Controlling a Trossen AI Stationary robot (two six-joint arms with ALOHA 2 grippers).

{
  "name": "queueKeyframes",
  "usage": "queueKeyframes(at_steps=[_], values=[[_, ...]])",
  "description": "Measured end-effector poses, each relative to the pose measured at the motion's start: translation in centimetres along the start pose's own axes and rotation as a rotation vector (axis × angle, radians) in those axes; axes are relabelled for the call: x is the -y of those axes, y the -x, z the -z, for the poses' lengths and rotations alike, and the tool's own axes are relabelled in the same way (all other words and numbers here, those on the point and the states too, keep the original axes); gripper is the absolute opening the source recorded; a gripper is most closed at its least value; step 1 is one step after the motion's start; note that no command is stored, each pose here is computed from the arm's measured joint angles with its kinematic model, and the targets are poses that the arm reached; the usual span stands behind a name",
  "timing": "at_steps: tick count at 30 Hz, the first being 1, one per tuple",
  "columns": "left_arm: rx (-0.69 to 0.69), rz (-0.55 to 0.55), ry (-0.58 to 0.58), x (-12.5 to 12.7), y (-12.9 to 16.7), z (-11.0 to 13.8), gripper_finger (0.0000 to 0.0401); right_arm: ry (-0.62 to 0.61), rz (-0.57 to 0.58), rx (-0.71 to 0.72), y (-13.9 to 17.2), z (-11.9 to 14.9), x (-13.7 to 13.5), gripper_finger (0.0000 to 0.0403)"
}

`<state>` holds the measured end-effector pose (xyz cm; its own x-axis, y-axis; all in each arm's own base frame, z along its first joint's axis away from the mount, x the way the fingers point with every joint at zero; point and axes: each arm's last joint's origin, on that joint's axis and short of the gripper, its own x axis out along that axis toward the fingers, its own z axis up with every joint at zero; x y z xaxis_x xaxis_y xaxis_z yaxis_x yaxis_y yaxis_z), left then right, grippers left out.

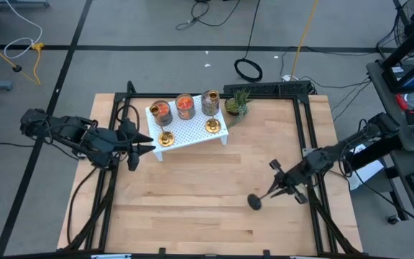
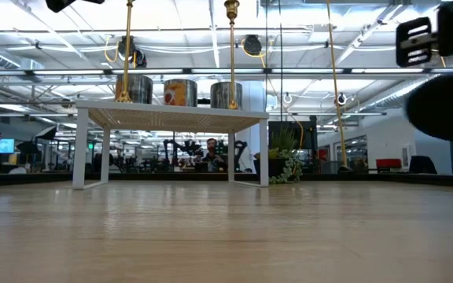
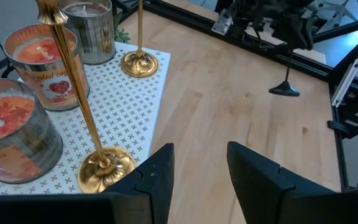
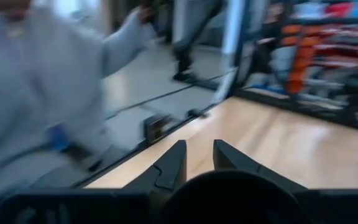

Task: Pick & Place candle stick holders
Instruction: Put the black candle holder on the shelf

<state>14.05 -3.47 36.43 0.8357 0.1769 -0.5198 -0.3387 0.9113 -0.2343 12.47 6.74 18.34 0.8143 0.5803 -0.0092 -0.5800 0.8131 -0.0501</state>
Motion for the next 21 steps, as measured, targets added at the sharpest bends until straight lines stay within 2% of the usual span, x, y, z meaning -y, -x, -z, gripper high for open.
queueKeyframes(at_steps=[10,16,21], values=[[0.0,-0.001,-0.005,0.0,0.0,0.0,0.0152,-0.016,0.356,0.179,0.2,-1.7,1.8,0.0071],[0.0,-0.001,0.0,0.0,0.0,0.0,0.0152,-0.061,0.39,0.289,0.0,-2.6,2.5,0.0071],[0.0,-0.001,-0.001,0.0,0.0,0.0,0.0152,-0.068,0.421,0.297,-1.5,-4.3,3.5,0.0071]])
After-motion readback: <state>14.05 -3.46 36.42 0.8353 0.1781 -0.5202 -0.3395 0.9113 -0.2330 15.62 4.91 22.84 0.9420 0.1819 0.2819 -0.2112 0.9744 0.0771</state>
